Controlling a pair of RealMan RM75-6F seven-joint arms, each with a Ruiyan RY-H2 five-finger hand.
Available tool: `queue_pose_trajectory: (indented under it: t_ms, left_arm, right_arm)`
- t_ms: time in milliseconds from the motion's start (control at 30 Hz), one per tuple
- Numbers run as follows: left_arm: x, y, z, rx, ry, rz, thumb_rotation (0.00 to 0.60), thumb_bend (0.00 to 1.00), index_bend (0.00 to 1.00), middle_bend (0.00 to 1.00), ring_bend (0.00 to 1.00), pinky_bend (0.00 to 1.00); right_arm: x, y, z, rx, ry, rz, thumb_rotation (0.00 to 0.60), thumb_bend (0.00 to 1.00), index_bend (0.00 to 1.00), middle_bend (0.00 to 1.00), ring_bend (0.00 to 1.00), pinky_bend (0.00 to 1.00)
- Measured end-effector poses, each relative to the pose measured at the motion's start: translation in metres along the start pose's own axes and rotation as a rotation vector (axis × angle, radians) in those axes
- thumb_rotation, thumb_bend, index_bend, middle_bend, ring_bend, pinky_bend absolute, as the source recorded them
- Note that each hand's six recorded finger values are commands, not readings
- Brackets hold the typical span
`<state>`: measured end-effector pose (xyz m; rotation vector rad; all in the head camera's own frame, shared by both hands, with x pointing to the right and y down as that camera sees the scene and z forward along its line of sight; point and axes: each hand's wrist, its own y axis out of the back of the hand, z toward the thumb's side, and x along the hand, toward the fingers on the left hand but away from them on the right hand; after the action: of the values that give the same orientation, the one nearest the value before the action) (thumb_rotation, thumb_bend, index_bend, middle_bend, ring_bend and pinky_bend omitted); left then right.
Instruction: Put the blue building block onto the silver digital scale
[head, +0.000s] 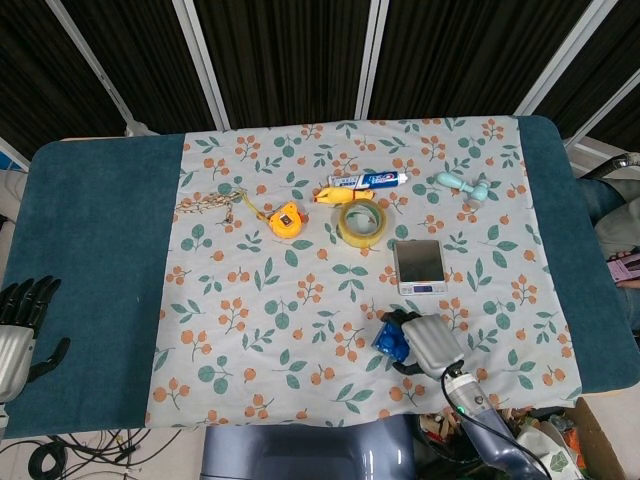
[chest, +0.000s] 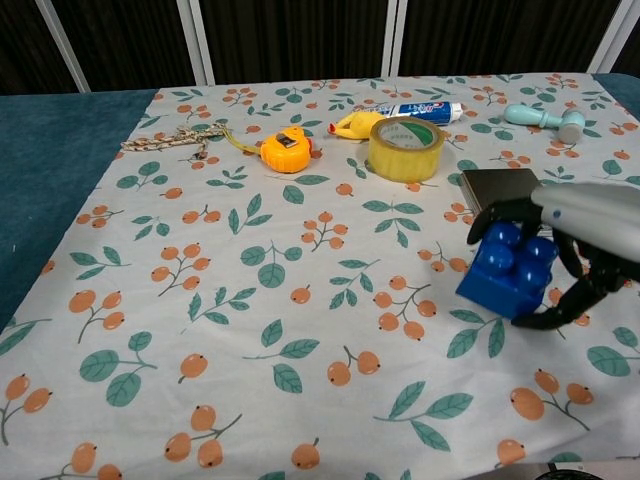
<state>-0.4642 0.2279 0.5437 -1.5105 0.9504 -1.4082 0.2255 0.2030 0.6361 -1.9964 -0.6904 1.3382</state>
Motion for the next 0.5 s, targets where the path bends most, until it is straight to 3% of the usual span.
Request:
queue_pose_trajectory:
  t_ms: [233,500]
  left_arm:
    - [0.0,0.0,0.0,-0.001,-0.001,0.0,0.6,0.31,0.05,0.08,0.05,0.09]
    - [0.0,0.0,0.0,-0.001,0.0,0.0,0.6,0.31,0.05,0.08,0.05,0.09]
  right_arm:
    - [-0.031,0.048,-0.016,0.015,-0.048,-0.044,0.6,0.54,0.39,0.54,0.65,0.6]
    - [-0.072,0.066,-0.048,0.016,-0.143,0.0,0.6,0.54,0.39,0.52,0.62,0.55]
